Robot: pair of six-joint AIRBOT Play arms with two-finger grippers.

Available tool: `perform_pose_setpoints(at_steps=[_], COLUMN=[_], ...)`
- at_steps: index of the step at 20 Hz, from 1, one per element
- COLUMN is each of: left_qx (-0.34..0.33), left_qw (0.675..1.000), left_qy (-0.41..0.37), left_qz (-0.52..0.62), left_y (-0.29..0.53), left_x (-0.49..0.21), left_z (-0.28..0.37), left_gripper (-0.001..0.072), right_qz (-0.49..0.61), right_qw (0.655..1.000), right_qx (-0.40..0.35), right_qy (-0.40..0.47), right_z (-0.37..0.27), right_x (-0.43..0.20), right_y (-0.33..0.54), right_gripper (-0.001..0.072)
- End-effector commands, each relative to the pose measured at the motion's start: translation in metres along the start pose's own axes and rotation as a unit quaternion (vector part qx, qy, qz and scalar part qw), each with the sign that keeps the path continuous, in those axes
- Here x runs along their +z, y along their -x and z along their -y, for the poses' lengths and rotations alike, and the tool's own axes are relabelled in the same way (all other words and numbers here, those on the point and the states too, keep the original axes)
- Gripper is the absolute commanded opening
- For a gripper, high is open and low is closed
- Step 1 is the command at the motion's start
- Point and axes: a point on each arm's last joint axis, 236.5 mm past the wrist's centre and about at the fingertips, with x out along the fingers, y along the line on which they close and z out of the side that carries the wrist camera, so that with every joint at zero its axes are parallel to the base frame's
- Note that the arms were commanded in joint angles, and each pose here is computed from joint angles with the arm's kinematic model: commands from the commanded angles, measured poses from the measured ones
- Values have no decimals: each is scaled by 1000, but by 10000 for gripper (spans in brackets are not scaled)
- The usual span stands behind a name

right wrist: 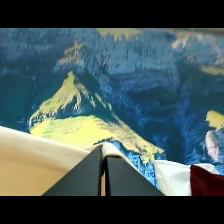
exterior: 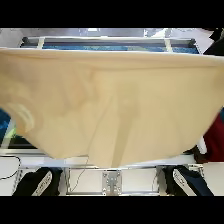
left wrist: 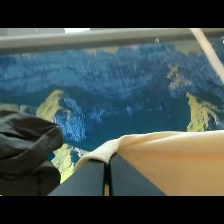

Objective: Fold the shirts.

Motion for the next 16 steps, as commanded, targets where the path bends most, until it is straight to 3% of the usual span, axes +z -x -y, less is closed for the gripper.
perform_pose_setpoints(at_steps=[1,8,9,10,11,16], left_qx=[8,-31,-33,-32,-31,-16], left_qw=[994,970,968,968,969,975], left_qy=[2,65,76,97,113,129], left_qz=[-106,-232,-235,-230,-217,-182], left_y=[-128,-341,-357,-372,-380,-341], left_x=[-37,-168,-181,-188,-186,-144], left_z=[-22,-25,-24,-23,-23,-50], left_gripper=[14,32,197,536,717,704], right_qz=[-95,-168,-177,-183,-185,-228], right_qw=[994,963,959,955,953,953], right_qx=[27,101,107,113,117,120], right_qy=[-52,-184,-195,-204,-210,-159], right_z=[25,27,20,12,5,12], right_x=[-38,-115,-129,-139,-146,-138], right_y=[-128,-357,-379,-396,-409,-381], right_gripper=[13,35,118,255,363,376])
